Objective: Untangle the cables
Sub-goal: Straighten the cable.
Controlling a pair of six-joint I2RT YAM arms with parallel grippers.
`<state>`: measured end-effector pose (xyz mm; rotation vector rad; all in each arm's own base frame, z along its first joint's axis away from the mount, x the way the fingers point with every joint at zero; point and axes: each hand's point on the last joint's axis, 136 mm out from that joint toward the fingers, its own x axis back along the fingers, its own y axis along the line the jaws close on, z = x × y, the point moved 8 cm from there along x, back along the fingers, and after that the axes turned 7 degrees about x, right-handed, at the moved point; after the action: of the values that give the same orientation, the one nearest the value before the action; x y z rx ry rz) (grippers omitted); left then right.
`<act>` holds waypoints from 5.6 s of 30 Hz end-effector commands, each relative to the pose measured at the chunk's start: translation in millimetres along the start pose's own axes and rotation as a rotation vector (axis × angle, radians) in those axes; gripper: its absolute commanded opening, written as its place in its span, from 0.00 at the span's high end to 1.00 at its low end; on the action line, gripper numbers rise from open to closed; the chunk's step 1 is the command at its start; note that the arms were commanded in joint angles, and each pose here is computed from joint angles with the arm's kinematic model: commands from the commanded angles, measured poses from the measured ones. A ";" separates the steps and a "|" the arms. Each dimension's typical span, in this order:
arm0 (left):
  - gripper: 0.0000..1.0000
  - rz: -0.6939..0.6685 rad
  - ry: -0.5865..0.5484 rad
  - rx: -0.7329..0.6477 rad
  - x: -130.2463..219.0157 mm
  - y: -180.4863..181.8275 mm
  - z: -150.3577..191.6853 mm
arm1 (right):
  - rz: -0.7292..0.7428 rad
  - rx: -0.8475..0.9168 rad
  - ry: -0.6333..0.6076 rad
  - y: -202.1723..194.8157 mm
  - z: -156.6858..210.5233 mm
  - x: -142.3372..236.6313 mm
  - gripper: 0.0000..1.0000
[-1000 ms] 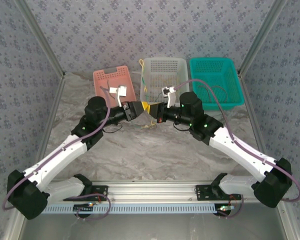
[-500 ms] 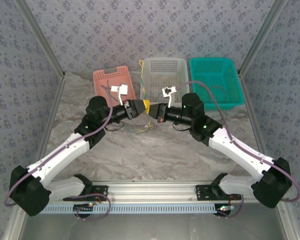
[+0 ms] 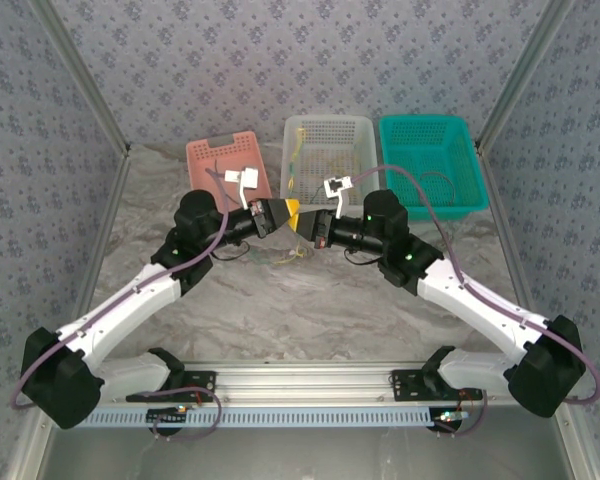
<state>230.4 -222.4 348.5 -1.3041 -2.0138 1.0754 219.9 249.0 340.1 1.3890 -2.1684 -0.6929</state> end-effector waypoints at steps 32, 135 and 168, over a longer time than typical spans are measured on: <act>1.00 -0.124 0.073 -0.172 2.8 -6.2 2.4 | 0.074 0.039 -0.154 26.9 -67.6 -1.3 0.70; 1.00 -0.118 0.202 -0.162 -6.9 -8.5 0.1 | -0.062 0.104 0.048 -7.3 -75.4 1.6 0.74; 1.00 -0.183 0.251 -0.203 7.5 -12.1 -7.4 | 0.183 0.199 0.221 -21.2 -69.6 47.2 1.00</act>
<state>227.7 -224.6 347.4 -1.2430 -2.0081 0.6172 264.3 207.1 377.0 1.3719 -2.1111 -0.3755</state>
